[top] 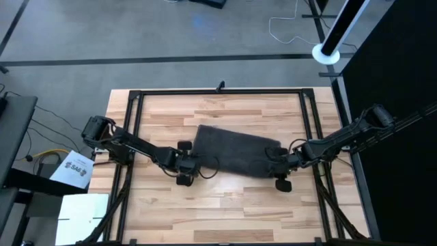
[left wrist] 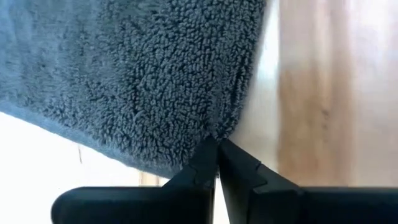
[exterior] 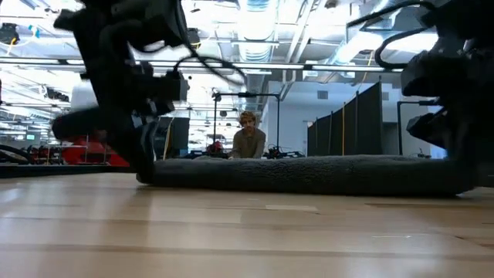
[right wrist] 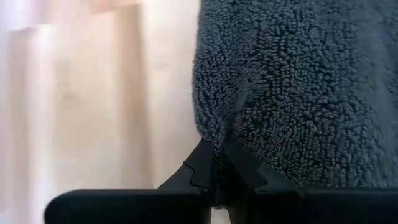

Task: Roll towel
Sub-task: Roll the black towel

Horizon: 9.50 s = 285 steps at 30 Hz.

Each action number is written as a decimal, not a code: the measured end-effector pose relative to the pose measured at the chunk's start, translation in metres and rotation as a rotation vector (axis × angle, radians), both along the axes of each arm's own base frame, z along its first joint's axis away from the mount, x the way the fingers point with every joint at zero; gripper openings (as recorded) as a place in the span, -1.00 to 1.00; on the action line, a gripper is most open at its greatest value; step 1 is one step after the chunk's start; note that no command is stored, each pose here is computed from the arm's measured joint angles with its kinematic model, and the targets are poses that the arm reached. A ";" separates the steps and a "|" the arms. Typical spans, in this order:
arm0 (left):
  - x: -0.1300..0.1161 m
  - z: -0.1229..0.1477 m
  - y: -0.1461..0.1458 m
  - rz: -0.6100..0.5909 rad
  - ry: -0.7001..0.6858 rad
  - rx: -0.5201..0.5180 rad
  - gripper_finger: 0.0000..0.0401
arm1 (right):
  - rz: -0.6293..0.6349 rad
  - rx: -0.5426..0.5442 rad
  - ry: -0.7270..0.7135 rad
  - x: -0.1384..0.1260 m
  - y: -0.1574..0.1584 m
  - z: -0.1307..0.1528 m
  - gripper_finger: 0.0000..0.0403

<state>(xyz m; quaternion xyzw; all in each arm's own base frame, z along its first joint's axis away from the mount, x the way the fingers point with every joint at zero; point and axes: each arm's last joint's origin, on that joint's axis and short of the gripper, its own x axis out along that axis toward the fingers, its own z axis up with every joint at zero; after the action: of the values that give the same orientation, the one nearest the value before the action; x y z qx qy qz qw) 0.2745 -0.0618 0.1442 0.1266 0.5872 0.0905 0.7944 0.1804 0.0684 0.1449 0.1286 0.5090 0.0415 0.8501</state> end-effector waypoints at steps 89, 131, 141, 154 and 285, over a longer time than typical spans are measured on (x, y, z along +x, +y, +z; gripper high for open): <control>-0.034 0.017 0.007 0.196 -0.169 -1.023 -0.90 | -0.238 0.754 0.148 -0.005 -0.012 -0.019 -0.97; -0.041 0.005 0.008 0.366 -0.175 -1.027 -0.90 | 0.349 -0.329 -0.367 0.101 0.094 0.069 0.19; -0.042 0.005 0.002 0.321 -0.166 -1.019 -0.90 | 0.148 -0.521 -0.038 0.193 0.141 0.022 0.27; -0.042 0.006 0.002 0.249 -0.176 -0.994 -0.90 | -0.045 -0.643 0.140 0.225 0.145 -0.004 -0.03; 0.037 0.018 -0.032 -0.376 -0.280 -0.881 -0.91 | 0.303 0.517 -0.131 0.250 -0.011 -0.005 -0.96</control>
<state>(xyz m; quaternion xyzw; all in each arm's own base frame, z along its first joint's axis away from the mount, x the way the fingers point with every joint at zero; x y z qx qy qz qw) 0.3120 -0.0937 0.1619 -0.1306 0.4245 -0.2945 0.8462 0.4302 0.0573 0.1398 0.2604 0.4391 0.3040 0.8044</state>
